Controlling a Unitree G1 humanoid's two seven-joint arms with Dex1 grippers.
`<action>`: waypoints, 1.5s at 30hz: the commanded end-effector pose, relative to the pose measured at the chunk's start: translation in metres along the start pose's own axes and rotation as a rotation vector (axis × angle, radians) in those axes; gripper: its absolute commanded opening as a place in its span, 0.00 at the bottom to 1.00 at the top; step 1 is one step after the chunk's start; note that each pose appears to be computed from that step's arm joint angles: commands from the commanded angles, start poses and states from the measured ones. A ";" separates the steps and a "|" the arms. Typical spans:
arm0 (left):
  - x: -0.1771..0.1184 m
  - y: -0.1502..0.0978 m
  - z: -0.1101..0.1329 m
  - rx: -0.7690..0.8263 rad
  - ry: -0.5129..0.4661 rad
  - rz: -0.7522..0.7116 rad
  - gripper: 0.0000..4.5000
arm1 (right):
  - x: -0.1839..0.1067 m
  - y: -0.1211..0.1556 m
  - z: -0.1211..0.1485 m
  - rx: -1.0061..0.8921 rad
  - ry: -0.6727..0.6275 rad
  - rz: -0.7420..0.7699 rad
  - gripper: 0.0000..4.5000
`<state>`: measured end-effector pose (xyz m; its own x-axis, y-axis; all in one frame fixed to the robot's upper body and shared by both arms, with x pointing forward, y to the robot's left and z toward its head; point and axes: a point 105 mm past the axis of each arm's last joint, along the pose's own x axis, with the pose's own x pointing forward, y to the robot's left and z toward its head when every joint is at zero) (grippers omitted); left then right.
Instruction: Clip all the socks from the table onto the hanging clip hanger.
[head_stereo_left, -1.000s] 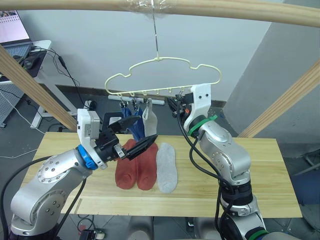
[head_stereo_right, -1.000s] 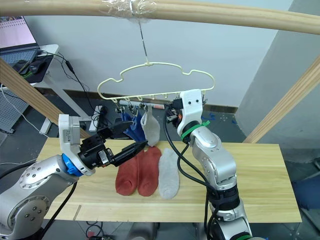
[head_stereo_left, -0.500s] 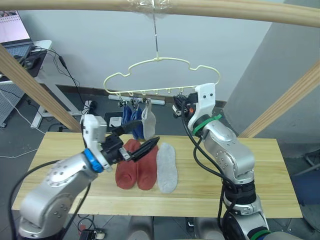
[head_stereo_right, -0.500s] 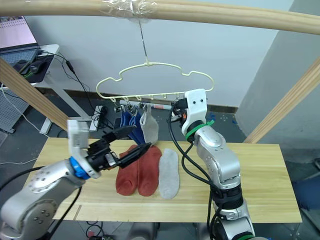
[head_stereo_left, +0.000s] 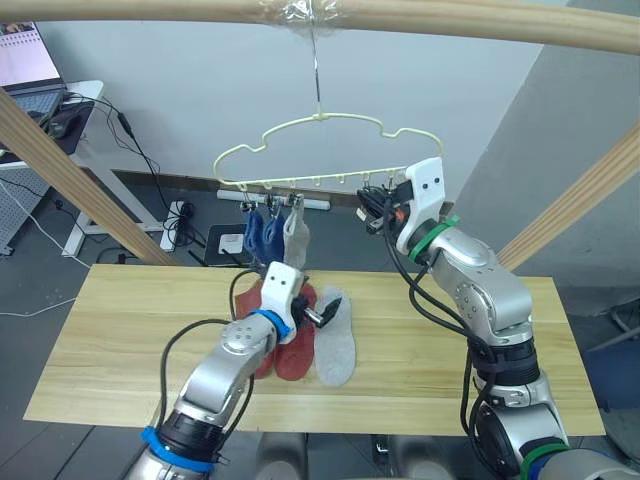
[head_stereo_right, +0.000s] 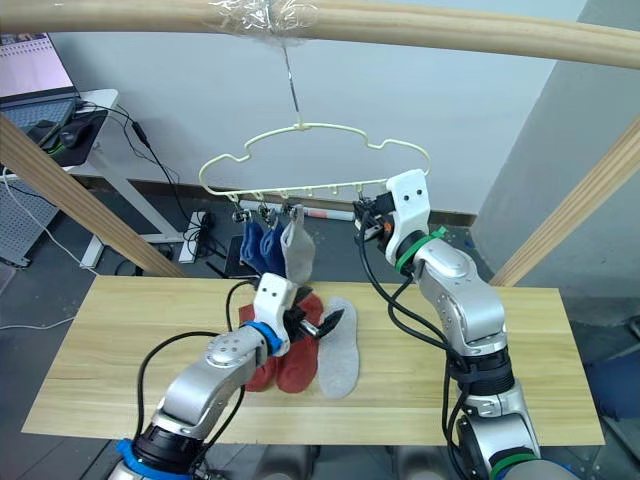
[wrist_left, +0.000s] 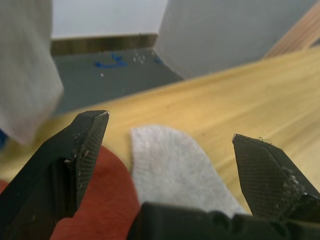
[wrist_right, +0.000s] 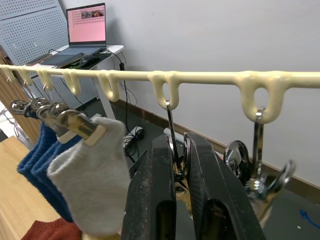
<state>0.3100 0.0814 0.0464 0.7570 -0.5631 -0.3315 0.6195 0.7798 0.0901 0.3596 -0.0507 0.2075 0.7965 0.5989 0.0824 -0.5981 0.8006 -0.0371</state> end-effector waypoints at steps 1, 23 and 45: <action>0.011 -0.016 -0.007 0.067 0.031 -0.034 1.00 | -0.003 -0.002 -0.006 0.015 0.022 -0.015 0.01; 0.022 -0.035 -0.075 0.342 0.191 -0.119 0.38 | -0.007 -0.008 -0.010 0.011 0.036 -0.060 0.01; -0.035 -0.021 0.088 0.354 -0.625 0.040 0.00 | -0.013 -0.026 -0.003 0.531 0.248 -0.043 0.01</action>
<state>0.2910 0.0636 0.1215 0.7069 -0.6781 0.2014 0.5707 0.7149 0.4039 0.3646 -0.0670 0.2159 0.7658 0.6353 -0.0998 -0.5508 0.7280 0.4082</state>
